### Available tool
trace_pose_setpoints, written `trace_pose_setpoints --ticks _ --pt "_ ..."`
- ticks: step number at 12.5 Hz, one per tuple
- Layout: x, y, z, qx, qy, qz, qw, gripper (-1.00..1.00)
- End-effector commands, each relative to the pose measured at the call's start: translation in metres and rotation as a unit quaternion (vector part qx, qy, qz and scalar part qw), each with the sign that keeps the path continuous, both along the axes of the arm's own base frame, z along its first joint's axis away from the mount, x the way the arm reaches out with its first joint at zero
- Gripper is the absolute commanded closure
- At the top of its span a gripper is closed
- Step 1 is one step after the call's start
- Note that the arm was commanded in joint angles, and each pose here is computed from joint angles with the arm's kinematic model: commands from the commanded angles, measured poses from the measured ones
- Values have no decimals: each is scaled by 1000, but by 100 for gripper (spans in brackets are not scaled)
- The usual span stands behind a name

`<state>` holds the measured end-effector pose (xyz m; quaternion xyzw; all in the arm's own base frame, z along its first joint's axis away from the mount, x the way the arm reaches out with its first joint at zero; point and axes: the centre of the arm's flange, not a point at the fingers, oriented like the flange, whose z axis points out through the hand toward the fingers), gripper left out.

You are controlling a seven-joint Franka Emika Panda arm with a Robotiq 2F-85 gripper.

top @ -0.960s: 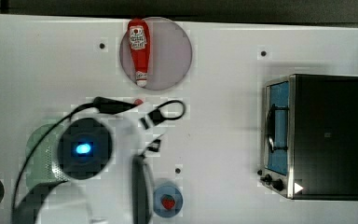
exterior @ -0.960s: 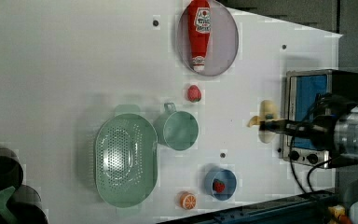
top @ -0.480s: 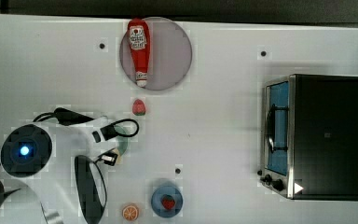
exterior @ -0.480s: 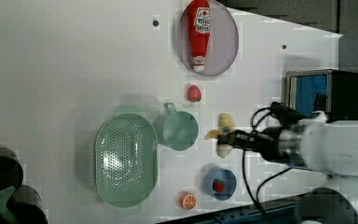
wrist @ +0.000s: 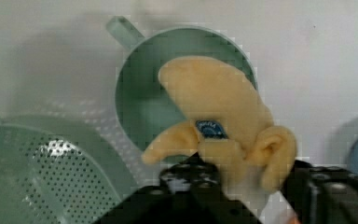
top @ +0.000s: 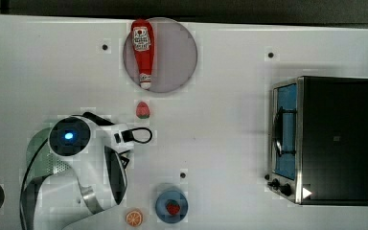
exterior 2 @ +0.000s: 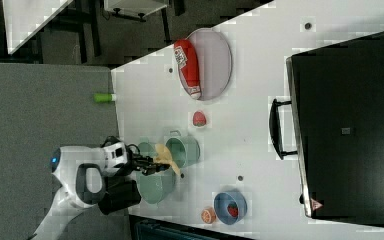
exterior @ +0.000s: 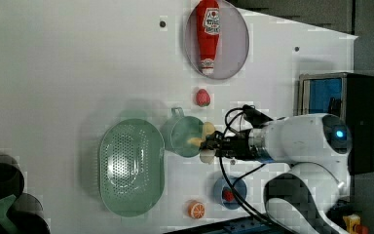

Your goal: Pick Banana and place it in mug.

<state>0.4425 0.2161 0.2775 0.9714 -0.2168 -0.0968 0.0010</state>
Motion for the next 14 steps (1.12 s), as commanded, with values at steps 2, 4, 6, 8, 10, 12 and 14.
trace_pose_setpoints --ticks 2,4,6,8,10,12,14 --pt "3 7 16 3 -29 -25 999 -78" --pt "3 7 16 3 -29 -25 999 -100" --pt "9 5 23 7 -40 -30 999 -100" --pt "25 -11 42 11 -61 -50 997 -100" --pt "47 -46 71 12 -87 -90 992 -100" --pt "65 -95 109 10 -108 -137 985 -100" --pt "77 -153 156 5 -125 -182 975 -100"
